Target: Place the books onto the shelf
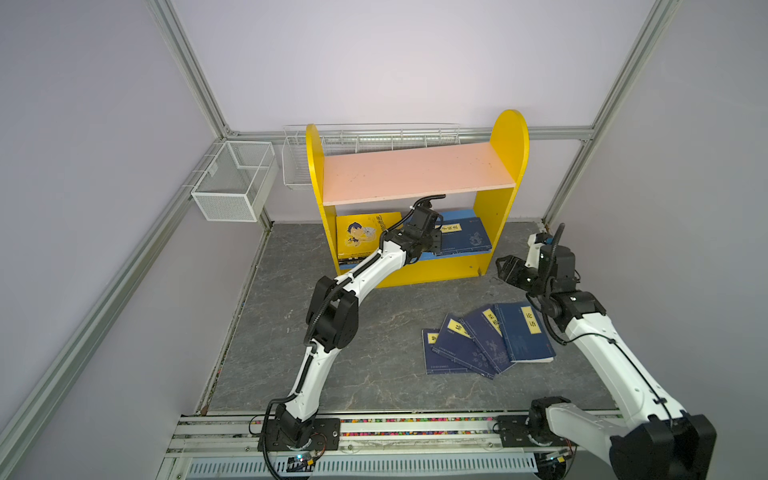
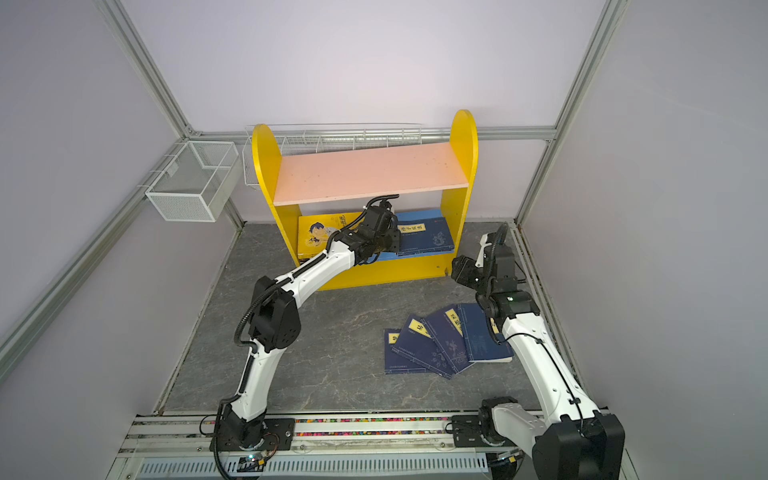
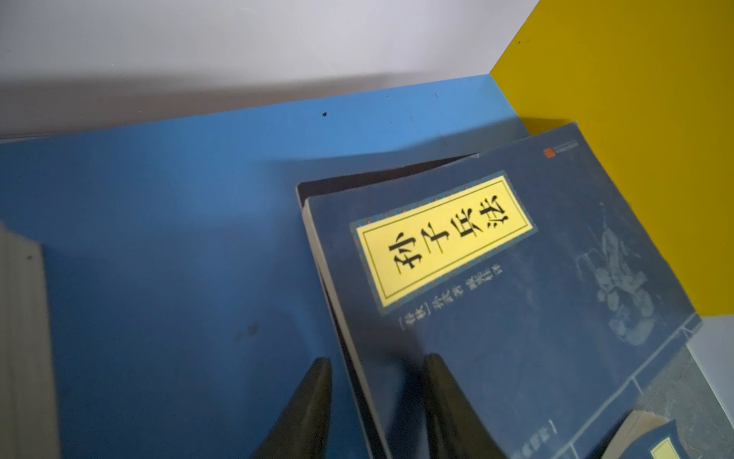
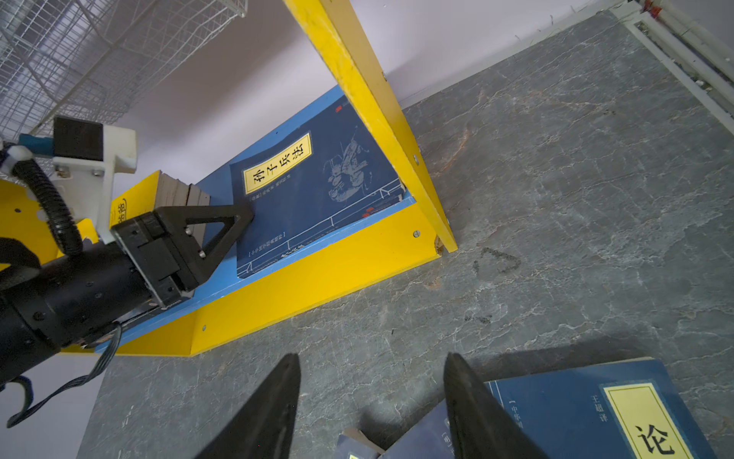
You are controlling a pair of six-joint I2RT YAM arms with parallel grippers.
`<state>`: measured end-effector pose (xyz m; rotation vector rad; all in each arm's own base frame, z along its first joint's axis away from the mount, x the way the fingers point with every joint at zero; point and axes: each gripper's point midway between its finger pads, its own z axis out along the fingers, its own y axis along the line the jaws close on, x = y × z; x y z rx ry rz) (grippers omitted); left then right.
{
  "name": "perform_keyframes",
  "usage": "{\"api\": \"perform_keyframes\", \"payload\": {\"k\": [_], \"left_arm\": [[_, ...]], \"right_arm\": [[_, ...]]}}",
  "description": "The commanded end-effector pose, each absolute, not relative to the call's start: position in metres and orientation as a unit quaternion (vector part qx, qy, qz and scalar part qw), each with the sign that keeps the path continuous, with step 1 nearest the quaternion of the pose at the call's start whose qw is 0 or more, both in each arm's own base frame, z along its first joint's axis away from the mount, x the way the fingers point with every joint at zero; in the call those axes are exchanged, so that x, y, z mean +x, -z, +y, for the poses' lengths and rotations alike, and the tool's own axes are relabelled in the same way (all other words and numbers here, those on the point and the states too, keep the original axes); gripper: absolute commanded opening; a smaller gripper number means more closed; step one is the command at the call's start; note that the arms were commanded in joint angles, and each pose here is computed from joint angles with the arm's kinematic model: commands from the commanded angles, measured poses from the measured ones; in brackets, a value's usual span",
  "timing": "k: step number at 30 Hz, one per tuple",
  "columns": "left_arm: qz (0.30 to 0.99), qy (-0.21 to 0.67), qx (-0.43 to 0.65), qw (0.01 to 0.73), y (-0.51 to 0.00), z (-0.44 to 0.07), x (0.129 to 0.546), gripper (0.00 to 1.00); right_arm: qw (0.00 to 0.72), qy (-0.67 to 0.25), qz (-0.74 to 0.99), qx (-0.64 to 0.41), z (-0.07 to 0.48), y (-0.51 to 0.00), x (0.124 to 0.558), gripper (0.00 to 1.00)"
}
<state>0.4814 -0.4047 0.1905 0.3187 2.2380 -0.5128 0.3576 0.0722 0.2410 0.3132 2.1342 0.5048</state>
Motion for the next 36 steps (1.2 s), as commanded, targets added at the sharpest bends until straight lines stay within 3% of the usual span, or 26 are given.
{"api": "perform_keyframes", "payload": {"k": [1,5,16,28,36], "left_arm": [[0.872,0.187,0.124,0.436,-0.218,-0.387,0.476,0.39],[0.856,0.194,0.127,0.461,-0.241,-0.38,0.459,0.39],[0.853,0.221,0.097,0.462,-0.246,-0.34,0.406,0.39],[0.852,0.164,0.002,0.497,-0.251,-0.263,0.382,0.36],[0.858,0.152,-0.01,0.491,-0.245,-0.245,0.38,0.36]], "right_arm": [[0.432,-0.217,0.871,0.085,0.089,-0.237,0.358,0.6],[0.418,-0.221,0.881,0.037,0.122,-0.231,0.359,0.57],[0.36,-0.232,0.903,0.022,0.176,-0.194,0.397,0.2],[0.339,-0.193,0.92,0.033,0.185,-0.174,0.428,0.18],[0.343,-0.18,0.922,0.026,0.189,-0.175,0.445,0.18]]}}
